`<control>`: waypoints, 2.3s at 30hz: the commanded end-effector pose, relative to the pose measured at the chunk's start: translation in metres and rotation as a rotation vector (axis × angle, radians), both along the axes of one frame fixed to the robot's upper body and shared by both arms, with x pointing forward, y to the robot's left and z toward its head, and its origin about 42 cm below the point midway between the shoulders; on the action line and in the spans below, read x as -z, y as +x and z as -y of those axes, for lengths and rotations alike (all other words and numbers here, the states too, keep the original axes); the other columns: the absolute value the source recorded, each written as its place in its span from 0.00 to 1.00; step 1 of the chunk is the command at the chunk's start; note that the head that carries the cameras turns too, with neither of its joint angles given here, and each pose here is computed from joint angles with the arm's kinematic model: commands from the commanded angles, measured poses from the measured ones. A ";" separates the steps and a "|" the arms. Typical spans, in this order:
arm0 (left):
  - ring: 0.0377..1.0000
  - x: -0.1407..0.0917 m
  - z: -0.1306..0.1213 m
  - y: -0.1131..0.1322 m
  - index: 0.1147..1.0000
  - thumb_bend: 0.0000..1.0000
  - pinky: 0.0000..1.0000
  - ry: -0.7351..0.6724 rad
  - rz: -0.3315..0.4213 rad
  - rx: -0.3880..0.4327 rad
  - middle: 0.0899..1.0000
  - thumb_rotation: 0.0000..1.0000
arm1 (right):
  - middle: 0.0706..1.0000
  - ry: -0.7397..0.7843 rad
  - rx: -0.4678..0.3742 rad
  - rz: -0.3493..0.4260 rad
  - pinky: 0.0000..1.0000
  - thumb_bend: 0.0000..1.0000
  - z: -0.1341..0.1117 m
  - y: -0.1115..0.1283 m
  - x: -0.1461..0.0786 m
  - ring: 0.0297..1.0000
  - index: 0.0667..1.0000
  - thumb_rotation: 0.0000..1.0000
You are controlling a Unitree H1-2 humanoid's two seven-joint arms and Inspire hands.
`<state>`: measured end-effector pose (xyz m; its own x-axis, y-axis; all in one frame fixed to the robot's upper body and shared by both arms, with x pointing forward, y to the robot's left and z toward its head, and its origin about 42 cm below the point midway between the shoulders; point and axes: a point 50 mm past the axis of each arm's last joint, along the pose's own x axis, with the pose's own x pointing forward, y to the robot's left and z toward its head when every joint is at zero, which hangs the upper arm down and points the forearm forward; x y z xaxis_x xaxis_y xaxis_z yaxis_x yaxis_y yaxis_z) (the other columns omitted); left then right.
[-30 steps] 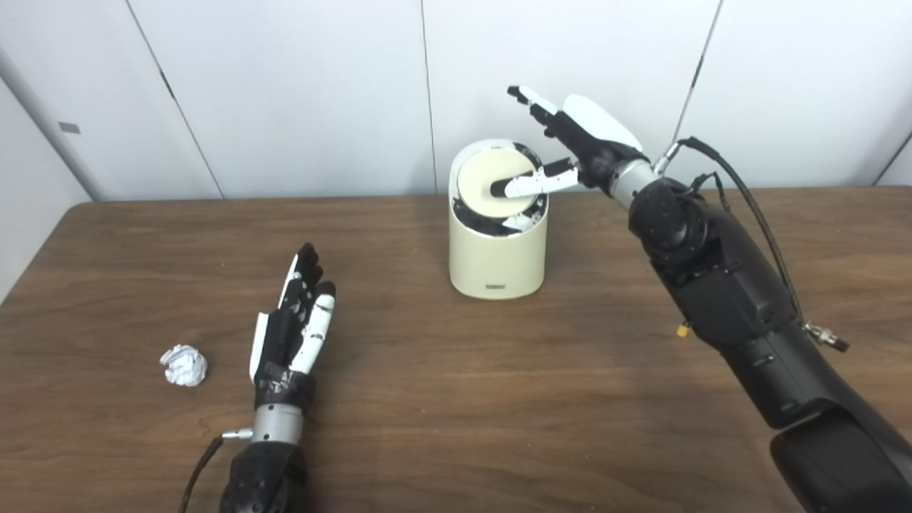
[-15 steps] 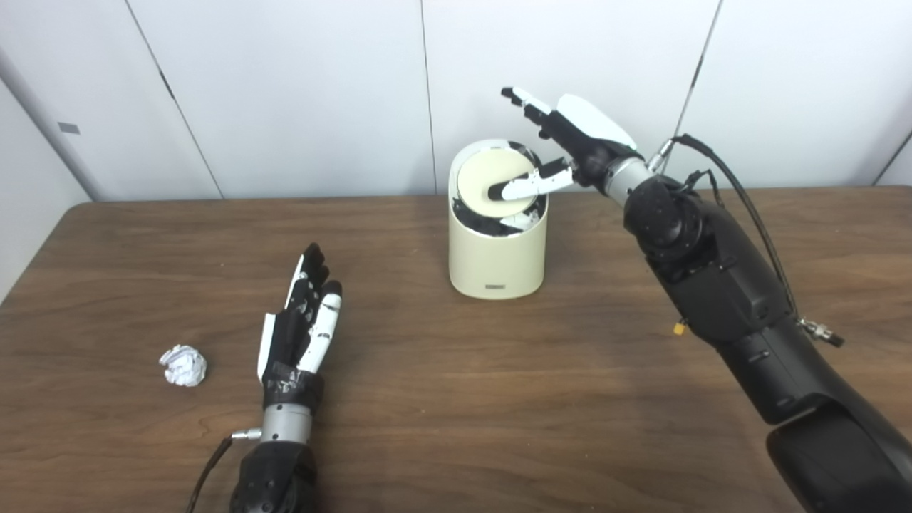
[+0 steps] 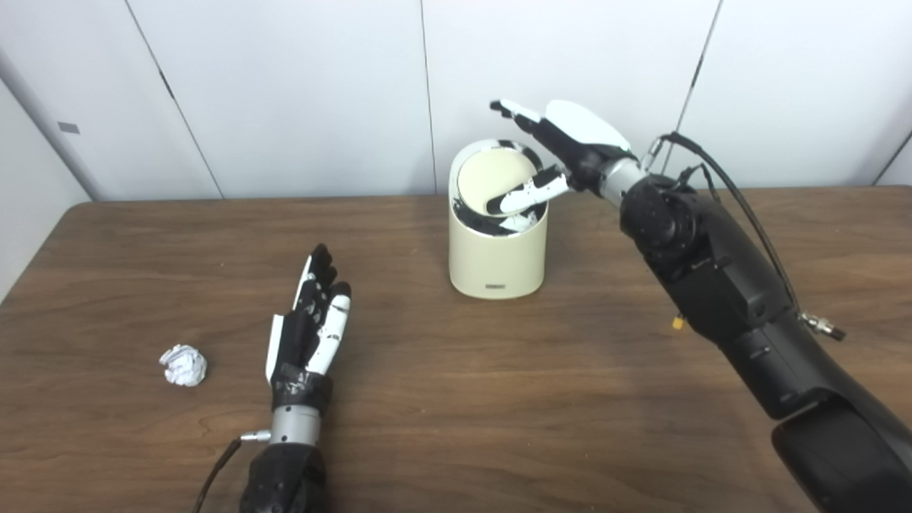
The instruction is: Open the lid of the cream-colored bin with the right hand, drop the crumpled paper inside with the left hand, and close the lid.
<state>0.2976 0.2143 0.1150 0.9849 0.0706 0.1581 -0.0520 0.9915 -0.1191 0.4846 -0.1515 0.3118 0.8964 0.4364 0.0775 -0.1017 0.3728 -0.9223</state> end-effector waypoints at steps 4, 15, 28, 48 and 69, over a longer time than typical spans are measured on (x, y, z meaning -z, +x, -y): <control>1.00 0.009 0.005 -0.007 1.00 0.31 1.00 -0.019 -0.026 -0.001 1.00 0.55 | 0.93 -0.066 0.015 0.063 0.88 0.65 0.010 0.006 -0.014 0.94 0.94 0.19; 1.00 0.009 0.008 -0.007 1.00 0.30 1.00 -0.028 -0.023 -0.006 0.99 0.53 | 0.93 -0.093 0.024 0.070 0.86 0.66 0.016 0.008 -0.008 0.93 0.94 0.07; 1.00 0.009 0.009 -0.007 1.00 0.29 1.00 -0.021 -0.025 -0.001 1.00 0.54 | 0.94 0.027 -0.001 0.039 0.83 0.61 0.011 0.004 -0.021 0.93 0.95 0.30; 1.00 0.007 0.011 -0.009 1.00 0.33 1.00 0.045 -0.060 0.000 0.99 0.55 | 0.92 0.124 -0.038 0.056 0.79 0.56 -0.007 -0.012 -0.049 0.89 0.92 0.43; 1.00 0.010 -0.001 -0.008 1.00 0.28 1.00 0.078 -0.082 -0.011 0.98 0.51 | 0.93 0.120 0.131 0.005 0.79 0.53 0.066 -0.030 -0.023 0.89 0.94 0.48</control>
